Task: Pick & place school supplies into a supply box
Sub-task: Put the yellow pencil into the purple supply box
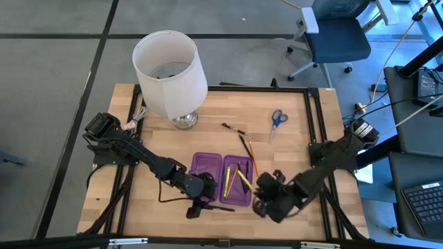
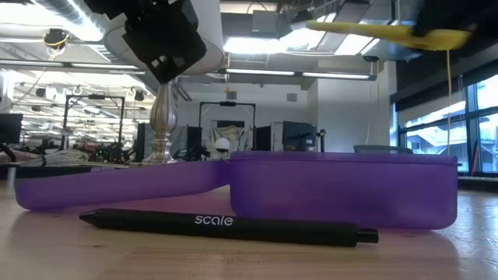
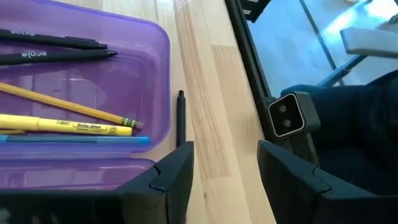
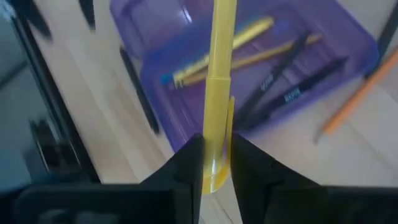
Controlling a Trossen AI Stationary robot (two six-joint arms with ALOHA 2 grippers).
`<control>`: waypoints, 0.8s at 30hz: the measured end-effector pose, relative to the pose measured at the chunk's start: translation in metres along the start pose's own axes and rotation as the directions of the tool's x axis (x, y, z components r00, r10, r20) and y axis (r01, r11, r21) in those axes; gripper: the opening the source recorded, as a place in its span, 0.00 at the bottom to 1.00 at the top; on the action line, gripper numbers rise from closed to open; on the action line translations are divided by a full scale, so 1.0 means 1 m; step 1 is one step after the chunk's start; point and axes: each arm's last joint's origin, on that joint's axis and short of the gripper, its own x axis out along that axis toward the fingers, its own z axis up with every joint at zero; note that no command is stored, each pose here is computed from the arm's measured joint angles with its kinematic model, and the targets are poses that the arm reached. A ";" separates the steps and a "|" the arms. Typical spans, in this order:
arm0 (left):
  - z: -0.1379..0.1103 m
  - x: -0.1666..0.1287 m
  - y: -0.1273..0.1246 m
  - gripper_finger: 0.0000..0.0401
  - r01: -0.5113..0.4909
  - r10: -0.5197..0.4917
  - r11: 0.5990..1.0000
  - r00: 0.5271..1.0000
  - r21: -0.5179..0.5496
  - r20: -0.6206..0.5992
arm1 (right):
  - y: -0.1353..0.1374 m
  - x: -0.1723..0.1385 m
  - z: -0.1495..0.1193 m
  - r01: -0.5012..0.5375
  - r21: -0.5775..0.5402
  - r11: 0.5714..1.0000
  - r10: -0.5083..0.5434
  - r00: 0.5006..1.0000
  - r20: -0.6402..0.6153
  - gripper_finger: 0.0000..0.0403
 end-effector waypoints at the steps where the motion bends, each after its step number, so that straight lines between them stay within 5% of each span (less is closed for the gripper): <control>1: 0.000 0.000 0.000 0.42 -0.001 0.001 1.000 1.000 0.017 -0.003 | 0.000 0.003 0.004 0.000 0.018 1.000 0.000 1.000 0.007 0.18; 7: -0.009 0.000 -0.004 0.42 -0.016 0.023 0.994 0.998 0.112 -0.057 | -0.003 0.037 0.020 0.055 0.080 0.995 -0.057 0.998 0.021 0.18; 24: -0.029 0.001 -0.029 0.42 -0.064 0.093 0.937 0.993 0.342 -0.068 | -0.014 0.127 0.013 0.183 0.276 0.944 -0.127 0.970 -0.207 0.18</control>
